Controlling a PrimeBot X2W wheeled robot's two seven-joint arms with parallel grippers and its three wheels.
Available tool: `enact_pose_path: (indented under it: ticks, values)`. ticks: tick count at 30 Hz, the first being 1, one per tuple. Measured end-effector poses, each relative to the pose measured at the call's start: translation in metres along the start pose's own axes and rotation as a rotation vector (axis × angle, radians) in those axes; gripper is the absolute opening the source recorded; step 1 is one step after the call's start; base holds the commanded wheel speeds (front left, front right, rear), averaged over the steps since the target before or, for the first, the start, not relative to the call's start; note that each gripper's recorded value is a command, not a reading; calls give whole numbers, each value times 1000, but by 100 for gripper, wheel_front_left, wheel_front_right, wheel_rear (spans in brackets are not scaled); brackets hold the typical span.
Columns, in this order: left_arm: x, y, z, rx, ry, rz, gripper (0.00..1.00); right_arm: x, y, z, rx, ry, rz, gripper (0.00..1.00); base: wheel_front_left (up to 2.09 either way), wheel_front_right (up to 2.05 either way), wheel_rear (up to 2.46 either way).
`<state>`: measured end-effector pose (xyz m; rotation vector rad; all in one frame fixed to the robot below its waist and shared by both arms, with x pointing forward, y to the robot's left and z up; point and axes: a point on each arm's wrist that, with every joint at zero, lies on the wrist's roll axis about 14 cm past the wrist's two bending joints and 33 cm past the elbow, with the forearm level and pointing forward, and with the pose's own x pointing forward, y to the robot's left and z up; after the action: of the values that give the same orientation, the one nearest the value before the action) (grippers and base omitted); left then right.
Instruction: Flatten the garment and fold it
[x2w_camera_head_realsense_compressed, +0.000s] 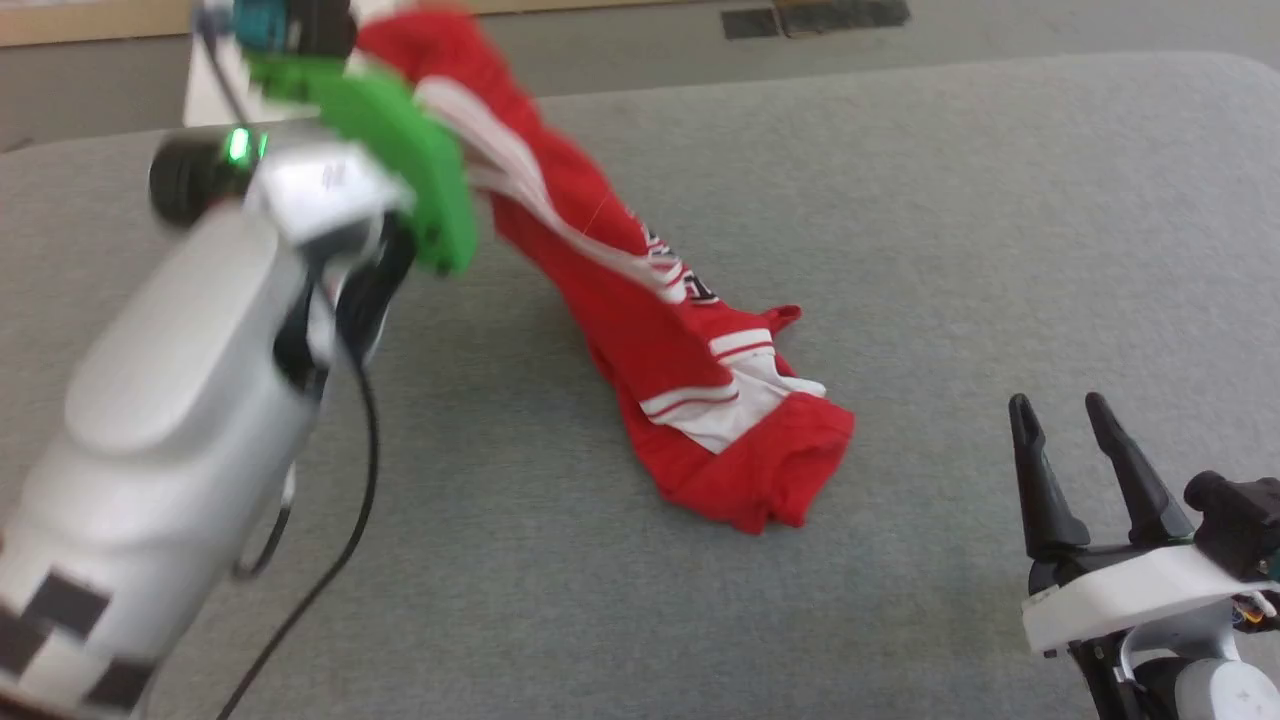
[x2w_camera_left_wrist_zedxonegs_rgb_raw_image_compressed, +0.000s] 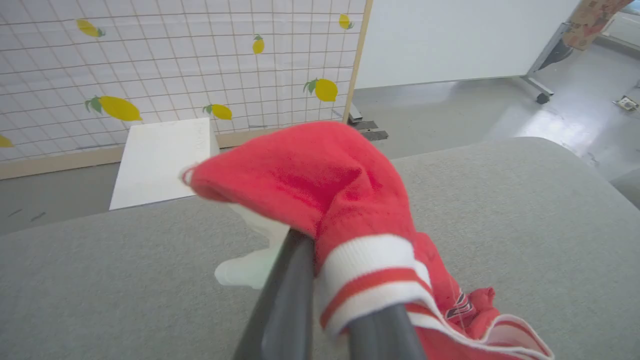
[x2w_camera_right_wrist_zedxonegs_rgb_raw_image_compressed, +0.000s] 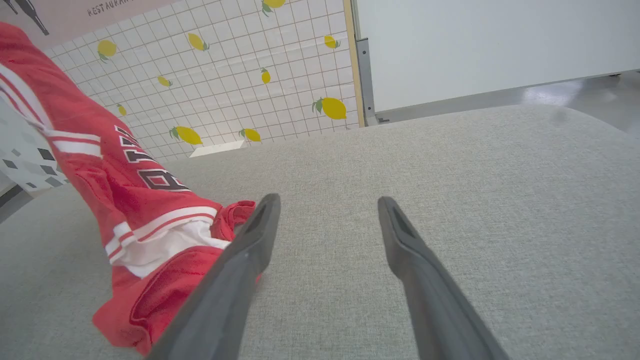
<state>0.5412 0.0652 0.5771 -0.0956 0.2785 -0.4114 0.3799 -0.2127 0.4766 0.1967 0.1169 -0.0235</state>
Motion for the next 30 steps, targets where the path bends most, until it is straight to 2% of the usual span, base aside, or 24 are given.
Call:
enact_pose_path:
  ticks: [4, 7, 8, 11, 15, 16, 17, 18, 21, 24, 25, 30]
  values:
    - [-40, 39, -61, -36, 96, 131, 0, 0, 11, -4, 9, 13, 31, 100, 0, 0, 0]
    - [-75, 54, -112, -76, 197, 201, 0, 2, 18, -4, 12, 17, 52, 100, 0, 0, 0]
    - [-99, 54, -147, -94, 278, 220, 0, 2, 22, -5, 14, 20, 64, 100, 0, 0, 0]
    - [-132, 52, -190, -121, 390, 245, 0, 3, 30, -5, 15, 25, 89, 100, 0, 0, 0]
    - [-157, 48, -215, -117, 458, 247, 0, 4, 41, -2, 14, 24, 121, 100, 0, 0, 0]
    - [-161, 47, -219, -113, 469, 243, 16, 3, 43, -1, 13, 22, 128, 100, 0, 0, 0]
    - [-164, 46, -223, -110, 481, 240, 96, 3, 45, 0, 12, 22, 132, 100, 0, 0, 0]
    - [-167, 45, -227, -103, 498, 236, 100, 3, 46, 1, 11, 21, 135, 100, 0, 0, 0]
    - [-173, 45, -231, -78, 511, 237, 100, 2, 47, 4, 8, 14, 141, 100, 0, 0, 0]
    - [-174, 50, -222, -53, 458, 252, 100, 0, 49, 7, 6, 9, 146, 100, 0, 0, 0]
    - [-172, 49, -202, -37, 362, 253, 100, -2, 51, 9, 4, 8, 153, 100, 0, 0, 0]
    - [-171, 44, -162, 8, 191, 239, 100, -8, 52, 12, 1, 5, 160, 100, 0, 0, 0]
